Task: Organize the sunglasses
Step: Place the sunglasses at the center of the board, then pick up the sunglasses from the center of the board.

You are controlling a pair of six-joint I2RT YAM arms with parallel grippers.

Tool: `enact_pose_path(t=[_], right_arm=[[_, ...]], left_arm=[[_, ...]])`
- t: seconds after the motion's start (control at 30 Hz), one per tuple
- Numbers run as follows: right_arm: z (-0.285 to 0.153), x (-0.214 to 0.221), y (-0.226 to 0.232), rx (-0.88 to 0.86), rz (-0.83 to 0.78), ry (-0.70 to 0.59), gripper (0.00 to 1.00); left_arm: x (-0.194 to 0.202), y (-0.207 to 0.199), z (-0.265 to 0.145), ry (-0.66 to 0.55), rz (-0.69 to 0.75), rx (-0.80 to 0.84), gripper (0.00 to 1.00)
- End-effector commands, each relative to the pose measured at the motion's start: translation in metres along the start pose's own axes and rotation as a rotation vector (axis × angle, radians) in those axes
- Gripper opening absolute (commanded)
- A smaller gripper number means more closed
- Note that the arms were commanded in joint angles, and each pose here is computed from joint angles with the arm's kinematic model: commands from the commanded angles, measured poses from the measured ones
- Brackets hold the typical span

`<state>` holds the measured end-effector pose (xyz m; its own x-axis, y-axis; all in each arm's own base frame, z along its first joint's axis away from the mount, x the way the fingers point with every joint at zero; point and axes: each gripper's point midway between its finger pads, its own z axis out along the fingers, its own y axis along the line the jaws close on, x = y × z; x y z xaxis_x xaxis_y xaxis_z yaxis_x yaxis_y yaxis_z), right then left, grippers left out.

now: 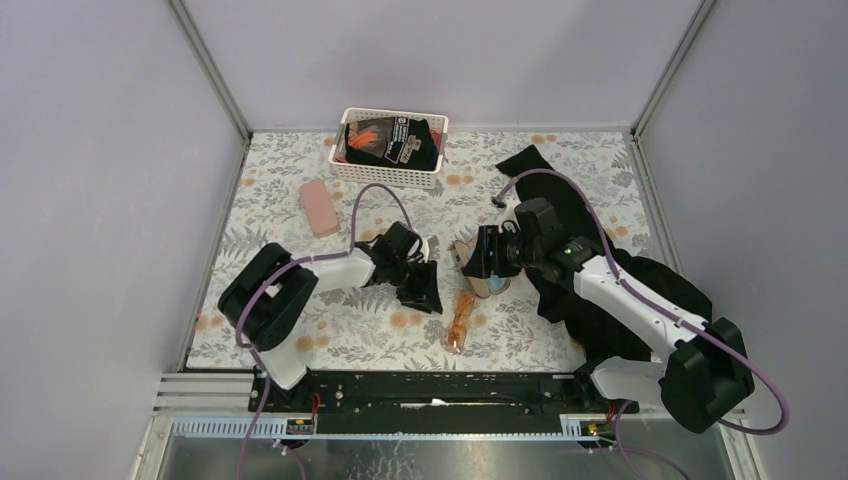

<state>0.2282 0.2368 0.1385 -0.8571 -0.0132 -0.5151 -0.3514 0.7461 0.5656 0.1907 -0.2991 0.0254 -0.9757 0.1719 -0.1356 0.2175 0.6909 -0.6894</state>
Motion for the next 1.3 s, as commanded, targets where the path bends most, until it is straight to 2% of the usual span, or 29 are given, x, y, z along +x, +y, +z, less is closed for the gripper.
enact_pose_path(t=[0.0, 0.13, 0.3, 0.53, 0.73, 0.93, 1.03, 1.13, 1.27], right_arm=[[-0.009, -0.014, 0.009, 0.001, -0.049, -0.029, 0.59], [-0.006, 0.000, 0.005, 0.077, -0.037, -0.010, 0.59], [0.008, 0.030, 0.009, 0.167, 0.040, -0.008, 0.59], [0.030, 0.054, 0.004, 0.334, 0.164, -0.025, 0.61], [0.042, 0.067, 0.002, 0.330, 0.109, 0.019, 0.61], [0.037, 0.067, -0.003, 0.333, -0.035, 0.048, 0.62], [0.036, 0.071, -0.003, 0.320, -0.058, 0.071, 0.62], [0.041, 0.084, -0.004, 0.307, -0.016, 0.107, 0.62], [0.051, 0.094, -0.006, 0.293, 0.157, 0.067, 0.62]], left_arm=[[-0.010, 0.018, -0.027, -0.061, 0.014, -0.168, 0.43], [-0.018, 0.016, -0.057, -0.122, 0.006, -0.231, 0.43], [-0.035, 0.018, -0.094, -0.254, -0.052, -0.282, 0.42], [-0.046, 0.025, -0.119, -0.375, -0.118, -0.329, 0.43], [-0.041, 0.039, -0.125, -0.397, -0.155, -0.370, 0.43], [-0.040, 0.042, -0.128, -0.410, -0.171, -0.366, 0.43], [-0.042, 0.041, -0.128, -0.415, -0.174, -0.363, 0.43], [-0.044, 0.039, -0.127, -0.416, -0.175, -0.353, 0.43], [-0.045, 0.038, -0.125, -0.417, -0.184, -0.339, 0.42]])
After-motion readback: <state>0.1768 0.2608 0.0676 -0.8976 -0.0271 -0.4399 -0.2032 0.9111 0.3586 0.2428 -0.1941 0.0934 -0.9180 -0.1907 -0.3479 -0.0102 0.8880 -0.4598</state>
